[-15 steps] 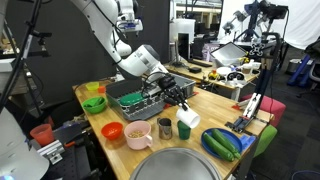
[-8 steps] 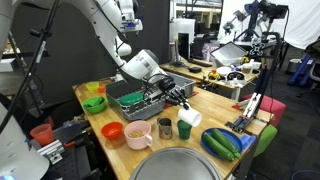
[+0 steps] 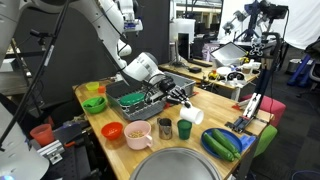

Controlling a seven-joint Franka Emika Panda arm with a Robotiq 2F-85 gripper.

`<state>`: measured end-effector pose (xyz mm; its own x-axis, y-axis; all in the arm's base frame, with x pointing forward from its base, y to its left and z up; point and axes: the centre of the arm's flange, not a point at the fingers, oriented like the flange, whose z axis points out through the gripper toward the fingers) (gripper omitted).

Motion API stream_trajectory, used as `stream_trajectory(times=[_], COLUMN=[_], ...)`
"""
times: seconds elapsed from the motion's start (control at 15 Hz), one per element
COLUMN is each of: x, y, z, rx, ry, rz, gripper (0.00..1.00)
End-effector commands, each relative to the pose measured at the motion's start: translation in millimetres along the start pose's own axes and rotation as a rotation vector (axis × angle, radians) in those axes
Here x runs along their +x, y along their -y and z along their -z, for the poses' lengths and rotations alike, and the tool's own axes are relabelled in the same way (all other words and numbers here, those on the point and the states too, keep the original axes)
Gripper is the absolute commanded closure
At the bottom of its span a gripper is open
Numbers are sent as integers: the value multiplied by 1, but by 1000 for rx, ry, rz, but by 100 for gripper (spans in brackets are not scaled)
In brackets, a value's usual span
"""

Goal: Pour the contents of the mug into the metal jug

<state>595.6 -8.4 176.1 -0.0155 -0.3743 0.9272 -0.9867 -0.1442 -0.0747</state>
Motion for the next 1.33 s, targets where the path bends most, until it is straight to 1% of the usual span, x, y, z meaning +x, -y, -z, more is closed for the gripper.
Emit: stream_trajectory(times=[0.0,0.33,1.27], x=[-9,-17,-17], y=[3,3,10], z=[-6,-9,-12], rx=[2,12,38], ry=[-72,-107,-166], rz=[-3,18,28], gripper=[98,98,98])
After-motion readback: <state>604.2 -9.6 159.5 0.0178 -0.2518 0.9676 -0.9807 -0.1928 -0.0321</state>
